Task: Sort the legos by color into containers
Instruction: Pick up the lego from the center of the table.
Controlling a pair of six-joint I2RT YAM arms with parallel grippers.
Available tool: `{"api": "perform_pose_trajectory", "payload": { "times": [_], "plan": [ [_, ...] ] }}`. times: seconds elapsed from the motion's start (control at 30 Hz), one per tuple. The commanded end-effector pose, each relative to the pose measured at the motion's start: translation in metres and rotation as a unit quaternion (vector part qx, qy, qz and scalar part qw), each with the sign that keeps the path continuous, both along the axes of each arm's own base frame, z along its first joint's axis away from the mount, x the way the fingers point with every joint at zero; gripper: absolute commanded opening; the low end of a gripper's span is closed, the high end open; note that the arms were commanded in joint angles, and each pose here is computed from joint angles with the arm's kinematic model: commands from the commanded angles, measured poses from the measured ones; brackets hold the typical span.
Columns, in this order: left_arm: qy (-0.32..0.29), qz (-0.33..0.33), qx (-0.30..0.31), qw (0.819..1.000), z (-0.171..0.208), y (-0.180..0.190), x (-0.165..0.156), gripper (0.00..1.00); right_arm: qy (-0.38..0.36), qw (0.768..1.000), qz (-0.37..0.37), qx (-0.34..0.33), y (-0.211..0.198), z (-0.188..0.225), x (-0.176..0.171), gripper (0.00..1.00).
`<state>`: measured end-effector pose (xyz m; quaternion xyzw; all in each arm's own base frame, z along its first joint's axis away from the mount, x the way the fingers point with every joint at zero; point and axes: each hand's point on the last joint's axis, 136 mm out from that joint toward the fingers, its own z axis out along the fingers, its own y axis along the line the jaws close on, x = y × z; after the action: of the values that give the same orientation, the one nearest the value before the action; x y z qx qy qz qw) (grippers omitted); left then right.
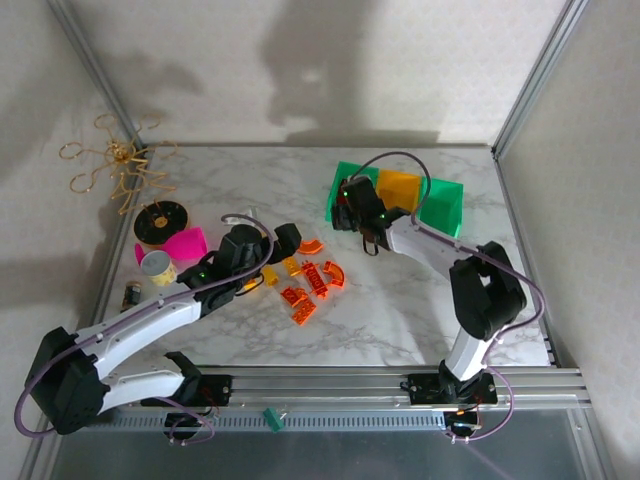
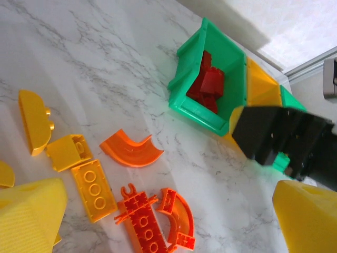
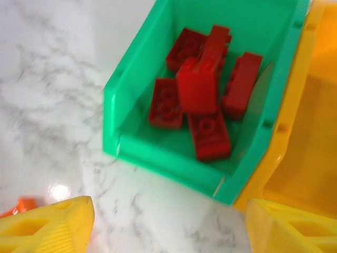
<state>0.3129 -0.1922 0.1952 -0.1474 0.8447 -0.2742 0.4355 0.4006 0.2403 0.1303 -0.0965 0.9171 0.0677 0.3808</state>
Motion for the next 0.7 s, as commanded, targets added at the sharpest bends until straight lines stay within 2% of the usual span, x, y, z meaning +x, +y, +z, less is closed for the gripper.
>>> {"api": "perform_pose_trajectory", "payload": {
  "times": [0.0,0.23,0.33,0.5,0.67],
  "plan": [
    [0.027,-0.013,0.006,1.000,-0.013,0.005,-0.014,1.00,0.022,1.000,0.023,0.002,-0.001,-0.008,-0.035,0.75],
    [0.049,-0.025,0.001,0.998,-0.027,0.005,-0.029,1.00,0.099,0.995,0.028,-0.015,-0.008,-0.047,-0.092,0.74],
    [0.053,-0.019,-0.001,0.998,-0.032,0.007,-0.032,1.00,0.121,0.993,0.015,0.005,-0.001,-0.056,-0.106,0.75],
    [0.054,-0.018,-0.006,0.998,-0.035,0.006,-0.032,1.00,0.131,0.991,0.002,0.013,0.010,-0.068,-0.110,0.68],
    [0.055,-0.020,-0.003,0.998,-0.035,0.005,-0.033,1.00,0.126,0.992,0.000,0.005,0.015,-0.074,-0.101,0.54]
  ]
}}
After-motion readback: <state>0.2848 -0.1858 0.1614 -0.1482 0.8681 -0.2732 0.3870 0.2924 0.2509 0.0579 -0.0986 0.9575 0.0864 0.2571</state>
